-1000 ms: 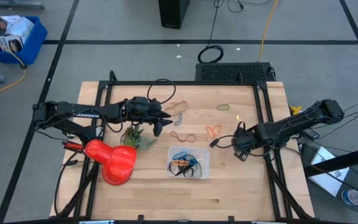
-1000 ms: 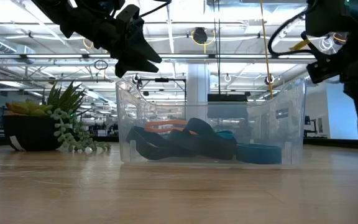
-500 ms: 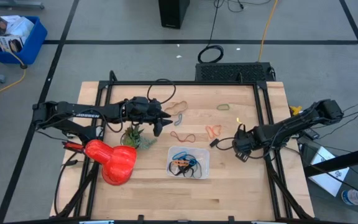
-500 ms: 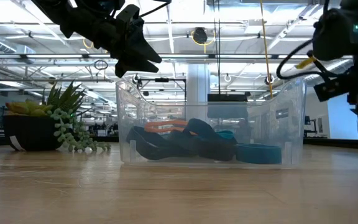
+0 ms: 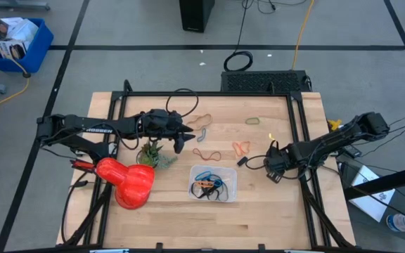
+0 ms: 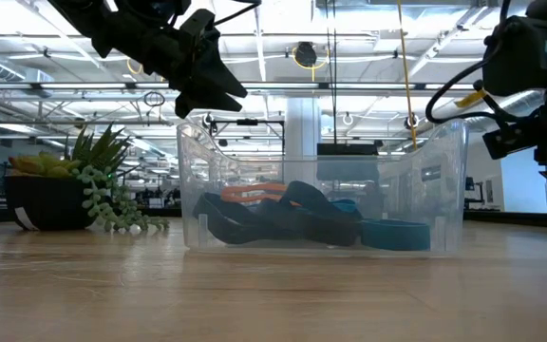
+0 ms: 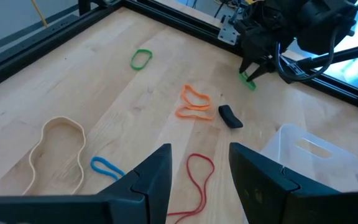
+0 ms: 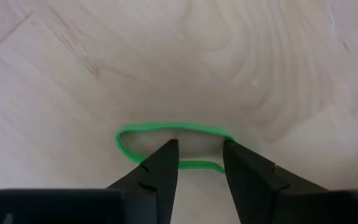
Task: Pick and place rubber bands into bin
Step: Put the bottom green rubber band into the bin
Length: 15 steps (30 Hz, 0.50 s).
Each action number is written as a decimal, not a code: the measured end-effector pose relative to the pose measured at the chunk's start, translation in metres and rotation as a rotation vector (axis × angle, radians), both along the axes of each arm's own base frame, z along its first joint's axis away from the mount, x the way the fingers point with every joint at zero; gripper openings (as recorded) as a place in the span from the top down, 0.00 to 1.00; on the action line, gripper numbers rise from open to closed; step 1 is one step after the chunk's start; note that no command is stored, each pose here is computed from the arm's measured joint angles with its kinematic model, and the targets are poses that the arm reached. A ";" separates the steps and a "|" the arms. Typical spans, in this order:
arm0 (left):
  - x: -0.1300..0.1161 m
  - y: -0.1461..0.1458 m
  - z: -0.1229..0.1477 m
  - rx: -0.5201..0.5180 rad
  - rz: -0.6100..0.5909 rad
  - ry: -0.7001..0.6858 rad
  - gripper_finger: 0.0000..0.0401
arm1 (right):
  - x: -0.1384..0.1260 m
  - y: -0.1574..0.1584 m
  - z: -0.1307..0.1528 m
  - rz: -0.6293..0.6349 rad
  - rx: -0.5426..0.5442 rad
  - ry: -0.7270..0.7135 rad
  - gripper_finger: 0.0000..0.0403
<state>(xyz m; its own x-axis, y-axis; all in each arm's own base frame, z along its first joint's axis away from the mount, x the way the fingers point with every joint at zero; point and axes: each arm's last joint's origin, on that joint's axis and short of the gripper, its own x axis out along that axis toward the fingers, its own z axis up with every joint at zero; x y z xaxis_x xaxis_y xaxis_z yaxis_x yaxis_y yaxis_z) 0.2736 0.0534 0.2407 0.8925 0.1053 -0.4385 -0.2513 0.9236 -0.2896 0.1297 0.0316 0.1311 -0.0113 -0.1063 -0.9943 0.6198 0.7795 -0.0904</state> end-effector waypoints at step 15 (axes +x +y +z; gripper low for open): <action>0.000 0.000 0.000 -0.002 0.001 -0.001 0.58 | 0.007 0.002 0.000 -0.161 0.042 -0.084 0.77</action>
<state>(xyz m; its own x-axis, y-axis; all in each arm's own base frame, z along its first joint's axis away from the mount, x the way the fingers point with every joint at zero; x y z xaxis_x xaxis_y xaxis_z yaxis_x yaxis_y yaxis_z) 0.2735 0.0534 0.2408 0.8927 0.1052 -0.4381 -0.2519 0.9227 -0.2917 0.1367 0.0340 0.1307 0.0585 -0.0686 -0.9959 0.7407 0.6719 -0.0028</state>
